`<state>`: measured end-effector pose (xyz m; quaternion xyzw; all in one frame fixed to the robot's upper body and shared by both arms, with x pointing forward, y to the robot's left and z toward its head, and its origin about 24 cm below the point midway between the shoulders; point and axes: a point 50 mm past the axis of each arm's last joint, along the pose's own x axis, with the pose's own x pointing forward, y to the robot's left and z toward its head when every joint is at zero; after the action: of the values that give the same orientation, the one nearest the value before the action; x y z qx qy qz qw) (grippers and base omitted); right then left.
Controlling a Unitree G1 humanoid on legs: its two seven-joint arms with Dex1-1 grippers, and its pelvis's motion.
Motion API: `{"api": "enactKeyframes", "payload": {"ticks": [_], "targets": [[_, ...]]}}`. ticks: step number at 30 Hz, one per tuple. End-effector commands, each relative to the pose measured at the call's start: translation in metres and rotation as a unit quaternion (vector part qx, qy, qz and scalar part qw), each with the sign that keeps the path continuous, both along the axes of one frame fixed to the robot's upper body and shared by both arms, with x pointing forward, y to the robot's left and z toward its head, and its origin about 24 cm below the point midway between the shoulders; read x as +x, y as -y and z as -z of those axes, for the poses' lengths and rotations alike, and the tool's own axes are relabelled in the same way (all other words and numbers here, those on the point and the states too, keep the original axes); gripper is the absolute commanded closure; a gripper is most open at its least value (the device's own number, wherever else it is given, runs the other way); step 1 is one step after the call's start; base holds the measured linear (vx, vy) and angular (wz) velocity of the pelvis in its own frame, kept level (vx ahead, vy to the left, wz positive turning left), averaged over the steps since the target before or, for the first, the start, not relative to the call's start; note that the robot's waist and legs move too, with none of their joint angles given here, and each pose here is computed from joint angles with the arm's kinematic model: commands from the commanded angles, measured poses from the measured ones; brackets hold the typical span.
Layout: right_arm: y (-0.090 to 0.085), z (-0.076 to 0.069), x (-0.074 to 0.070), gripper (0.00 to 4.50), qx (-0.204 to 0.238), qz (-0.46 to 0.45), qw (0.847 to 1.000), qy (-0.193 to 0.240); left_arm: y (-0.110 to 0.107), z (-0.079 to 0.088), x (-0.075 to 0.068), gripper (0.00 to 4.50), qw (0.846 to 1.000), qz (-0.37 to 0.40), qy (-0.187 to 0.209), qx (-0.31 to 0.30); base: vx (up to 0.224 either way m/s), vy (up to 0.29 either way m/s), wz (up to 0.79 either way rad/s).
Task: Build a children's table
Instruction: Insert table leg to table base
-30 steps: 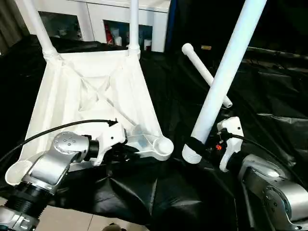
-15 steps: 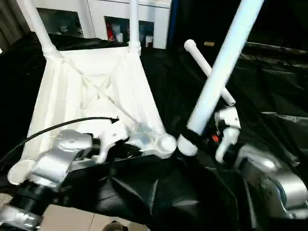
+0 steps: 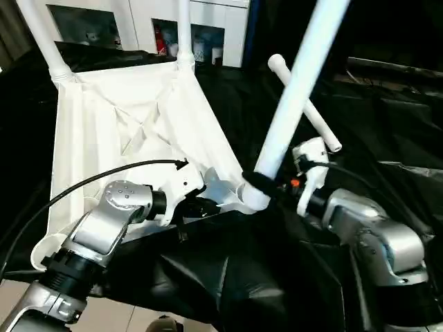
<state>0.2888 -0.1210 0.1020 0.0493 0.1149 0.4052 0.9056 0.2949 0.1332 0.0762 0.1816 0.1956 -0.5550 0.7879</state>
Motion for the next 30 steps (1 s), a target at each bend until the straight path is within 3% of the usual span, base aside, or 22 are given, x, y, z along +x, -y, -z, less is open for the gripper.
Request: {"api": "enactKeyframes", "payload": {"ticks": [1, 8, 16, 24, 30], "targets": [[0.001, 0.001, 0.003, 2.58, -0.013, 0.000, 1.000, 0.006, 0.003, 0.009, -0.002, 4.03, 1.000, 0.007, -0.015, 0.013, 0.000, 0.000, 0.00], [-0.005, -0.004, 0.014, 2.58, -0.011, -0.002, 1.000, 0.020, 0.001, 0.010, 0.003, 3.48, 1.000, -0.005, -0.010, 0.017, 0.000, 0.000, 0.00], [-0.010, -0.002, 0.017, 2.58, -0.010, -0.011, 1.000, 0.023, -0.003, 0.012, 0.005, 3.47, 1.000, -0.013, -0.023, 0.012, 0.000, 0.000, 0.00], [-0.008, -0.004, 0.021, 2.58, -0.012, -0.008, 0.999, 0.029, -0.007, 0.014, 0.006, 4.24, 0.999, -0.013, -0.040, 0.024, 0.000, 0.000, 0.00], [-0.008, -0.003, 0.021, 2.58, -0.019, -0.009, 0.999, 0.031, -0.007, 0.016, 0.005, 4.50, 0.998, -0.005, -0.047, 0.031, 0.000, 0.000, 0.00]]}}
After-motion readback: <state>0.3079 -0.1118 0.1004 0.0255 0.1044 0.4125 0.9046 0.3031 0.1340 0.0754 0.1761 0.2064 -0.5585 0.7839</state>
